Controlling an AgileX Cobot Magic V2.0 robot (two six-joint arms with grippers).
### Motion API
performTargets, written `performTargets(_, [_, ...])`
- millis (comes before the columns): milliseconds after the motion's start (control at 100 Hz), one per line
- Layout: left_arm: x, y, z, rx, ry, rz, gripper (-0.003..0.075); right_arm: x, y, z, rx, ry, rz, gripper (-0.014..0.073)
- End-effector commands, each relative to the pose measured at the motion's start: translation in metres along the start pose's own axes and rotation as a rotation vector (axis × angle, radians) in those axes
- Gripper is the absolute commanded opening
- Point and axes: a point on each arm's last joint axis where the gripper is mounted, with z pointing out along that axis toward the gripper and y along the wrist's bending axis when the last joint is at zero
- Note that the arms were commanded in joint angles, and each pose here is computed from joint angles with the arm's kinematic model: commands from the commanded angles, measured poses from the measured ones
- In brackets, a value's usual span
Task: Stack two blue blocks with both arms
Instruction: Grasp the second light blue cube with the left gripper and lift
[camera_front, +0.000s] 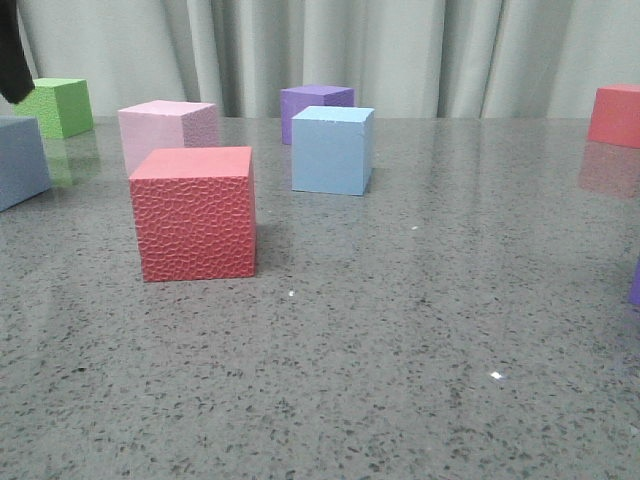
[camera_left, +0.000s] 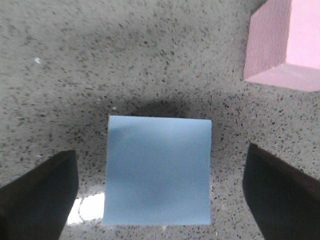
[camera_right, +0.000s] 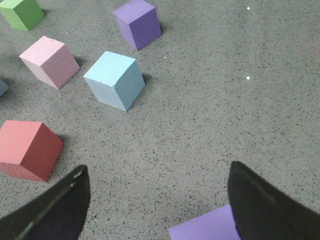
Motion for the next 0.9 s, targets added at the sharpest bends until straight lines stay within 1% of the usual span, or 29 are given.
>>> performTargets(0, [-0.009,-0.003,-0.013,-0.008,-0.084,0.014,0.0638,-0.013,0.003,-0.007,-0.028,-0.102,-0.020,0.0569])
performTargets(220, [-0.011,0.002,0.004,-0.021,-0.047,0.015,0.0637,-0.013,0.003,-0.007,-0.028,-0.102,-0.020,0.0569])
performTargets(490, [-0.011,0.003,0.014,-0.020,-0.019,0.010,0.0637,-0.013,0.003,-0.007,-0.028,-0.102,-0.020,0.0569])
performTargets(560, [-0.011,0.004,0.014,-0.019,-0.014,0.010,0.0622,-0.013,0.003,-0.007,-0.028,-0.102,-0.020,0.0569])
performTargets(650, [-0.011,0.003,0.014,-0.019,-0.012,0.010,0.0564,-0.013,0.003,-0.007,-0.028,-0.102,-0.020,0.0569])
performTargets(700, [-0.011,0.003,0.014,-0.019,-0.012,0.010,0.0518,-0.013,0.003,-0.006,-0.027,-0.101,-0.020,0.0569])
performTargets(800, [-0.011,0.003,0.014,-0.011,-0.013,0.004,0.0400,-0.013,0.003,-0.006,-0.027,-0.101,-0.020,0.0569])
performTargets(890, [-0.011,0.001,0.014,0.003,-0.008,-0.003,0.0319,-0.013,0.003,-0.006,-0.027,-0.101,-0.020,0.0569])
